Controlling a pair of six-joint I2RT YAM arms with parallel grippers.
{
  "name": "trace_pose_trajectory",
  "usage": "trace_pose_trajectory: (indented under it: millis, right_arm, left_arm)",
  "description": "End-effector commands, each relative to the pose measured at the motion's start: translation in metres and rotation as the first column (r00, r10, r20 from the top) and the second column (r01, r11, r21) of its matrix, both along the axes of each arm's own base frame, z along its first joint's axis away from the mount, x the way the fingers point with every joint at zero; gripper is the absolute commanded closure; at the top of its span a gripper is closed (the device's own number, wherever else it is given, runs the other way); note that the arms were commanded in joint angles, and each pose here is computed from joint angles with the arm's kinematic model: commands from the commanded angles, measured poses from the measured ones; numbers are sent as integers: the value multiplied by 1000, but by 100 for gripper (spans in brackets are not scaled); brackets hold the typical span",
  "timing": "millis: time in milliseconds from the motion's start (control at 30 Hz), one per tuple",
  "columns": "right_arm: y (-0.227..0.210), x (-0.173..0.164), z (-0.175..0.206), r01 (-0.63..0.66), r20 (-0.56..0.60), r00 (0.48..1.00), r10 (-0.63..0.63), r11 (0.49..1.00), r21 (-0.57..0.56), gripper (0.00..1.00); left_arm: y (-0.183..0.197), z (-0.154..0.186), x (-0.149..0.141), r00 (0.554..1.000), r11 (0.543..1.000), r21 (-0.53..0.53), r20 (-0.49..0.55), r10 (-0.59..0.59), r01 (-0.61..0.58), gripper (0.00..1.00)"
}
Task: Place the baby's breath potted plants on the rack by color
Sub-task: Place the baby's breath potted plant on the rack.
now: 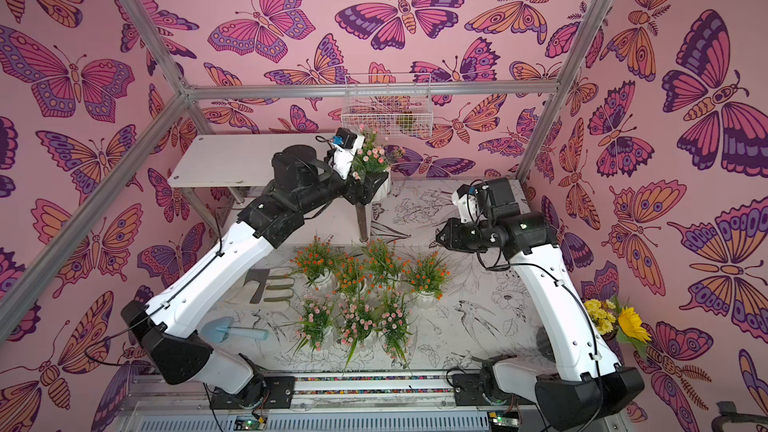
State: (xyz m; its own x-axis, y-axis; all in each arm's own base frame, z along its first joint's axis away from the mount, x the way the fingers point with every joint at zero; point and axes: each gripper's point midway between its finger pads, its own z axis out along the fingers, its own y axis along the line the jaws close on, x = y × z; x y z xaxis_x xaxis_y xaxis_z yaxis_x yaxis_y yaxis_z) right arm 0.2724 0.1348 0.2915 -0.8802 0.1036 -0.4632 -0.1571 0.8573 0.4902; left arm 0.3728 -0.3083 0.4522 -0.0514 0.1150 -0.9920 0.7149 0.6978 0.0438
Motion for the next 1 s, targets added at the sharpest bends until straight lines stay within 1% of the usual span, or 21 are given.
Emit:
trace_pose_trajectory:
  millis: [0, 233, 367, 633, 800, 867, 967]
  right_arm:
    - [-1, -1, 2, 10, 4, 1000, -11, 1000, 15, 73]
    - [1, 0, 3, 6, 10, 1000, -7, 1000, 27, 73]
    - [1, 1, 3, 16, 27, 1000, -17, 999, 39, 73]
    - [0, 2, 0, 29, 35, 999, -31, 998, 51, 73]
    - [4, 13, 8, 51, 107, 992, -62, 993, 103, 73]
    - [0, 17, 7, 75, 136, 987, -88, 992, 99, 73]
    - [-8, 21, 3, 110, 168, 979, -120, 992, 68, 73]
  left_arm:
    - [19, 38, 3, 996, 998, -52, 81, 48, -44, 46]
    - [53, 41, 22, 984, 988, -41, 94, 149, -146, 46]
    - [76, 43, 33, 972, 977, -24, 99, 211, -210, 46]
    - [122, 49, 51, 943, 948, -30, 100, 317, -315, 46]
    - [159, 53, 65, 910, 915, -41, 99, 403, -401, 46]
    - [174, 53, 70, 894, 899, -46, 94, 437, -435, 46]
    - [200, 55, 77, 860, 865, -52, 93, 503, -500, 46]
